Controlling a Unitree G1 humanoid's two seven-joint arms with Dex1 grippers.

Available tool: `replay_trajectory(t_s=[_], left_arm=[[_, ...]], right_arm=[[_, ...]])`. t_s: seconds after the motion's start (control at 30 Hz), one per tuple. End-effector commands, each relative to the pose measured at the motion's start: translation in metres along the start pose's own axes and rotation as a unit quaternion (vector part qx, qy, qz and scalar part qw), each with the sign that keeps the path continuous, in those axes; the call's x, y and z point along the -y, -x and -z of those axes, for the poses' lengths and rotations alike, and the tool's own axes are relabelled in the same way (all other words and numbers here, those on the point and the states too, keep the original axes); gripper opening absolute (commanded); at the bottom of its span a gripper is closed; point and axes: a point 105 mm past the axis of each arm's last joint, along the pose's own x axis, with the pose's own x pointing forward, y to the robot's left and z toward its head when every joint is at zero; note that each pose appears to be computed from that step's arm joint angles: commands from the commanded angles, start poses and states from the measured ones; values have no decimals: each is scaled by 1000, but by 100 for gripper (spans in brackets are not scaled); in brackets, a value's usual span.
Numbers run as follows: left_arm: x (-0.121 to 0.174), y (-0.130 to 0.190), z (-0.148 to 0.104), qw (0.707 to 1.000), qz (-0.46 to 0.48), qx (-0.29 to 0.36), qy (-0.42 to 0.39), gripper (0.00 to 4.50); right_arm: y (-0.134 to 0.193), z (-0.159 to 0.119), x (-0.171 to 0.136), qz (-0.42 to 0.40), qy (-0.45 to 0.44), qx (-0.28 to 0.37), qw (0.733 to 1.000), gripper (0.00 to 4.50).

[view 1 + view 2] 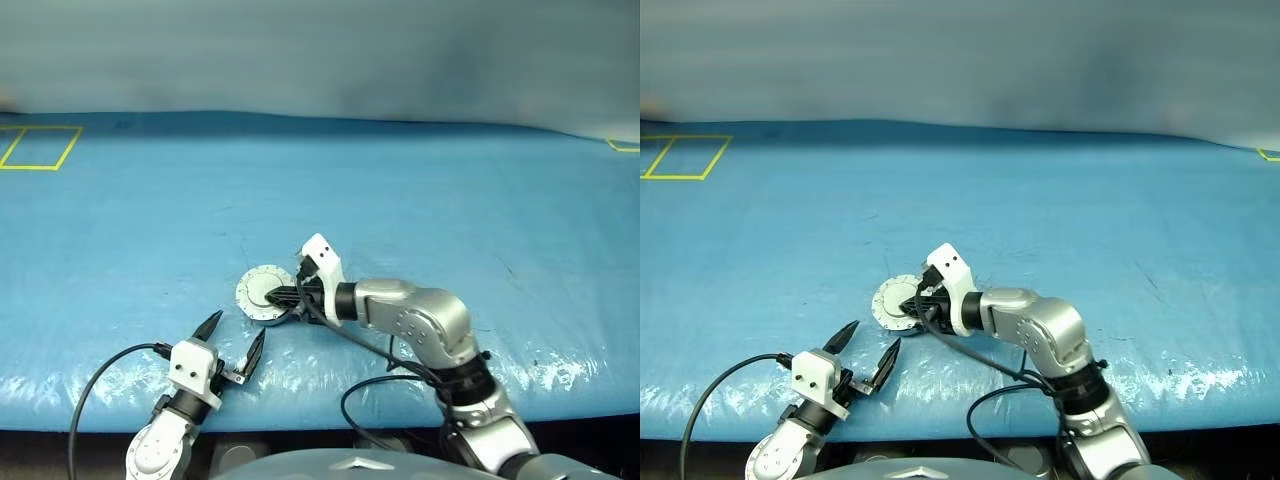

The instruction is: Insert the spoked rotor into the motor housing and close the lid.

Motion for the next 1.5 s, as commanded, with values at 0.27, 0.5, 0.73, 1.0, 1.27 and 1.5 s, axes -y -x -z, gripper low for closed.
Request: replay_trajectory(t_s=[0.27, 0.5, 0.73, 1.0, 1.27, 1.5], left_arm=[[6, -3, -9, 1000, 16, 18, 0, 450], [3, -3, -8, 1000, 20, 16, -5, 450], [1, -4, -8, 1000, 24, 17, -7, 450], [0, -3, -8, 1000, 24, 17, -9, 450], [-1, -1, -7, 1000, 22, 15, -10, 450], [-2, 0, -7, 1000, 22, 14, -11, 450]], right_arm=[[4, -14, -17, 61, 127, 47, 989, 322], [3, -13, -16, 71, 135, 48, 987, 446], [2, -11, -13, 78, 141, 43, 986, 446], [2, -8, -12, 81, 144, 38, 985, 446], [14, -2, -4, 91, 142, 33, 985, 446], [32, 3, 10, 121, 126, 44, 984, 446]])
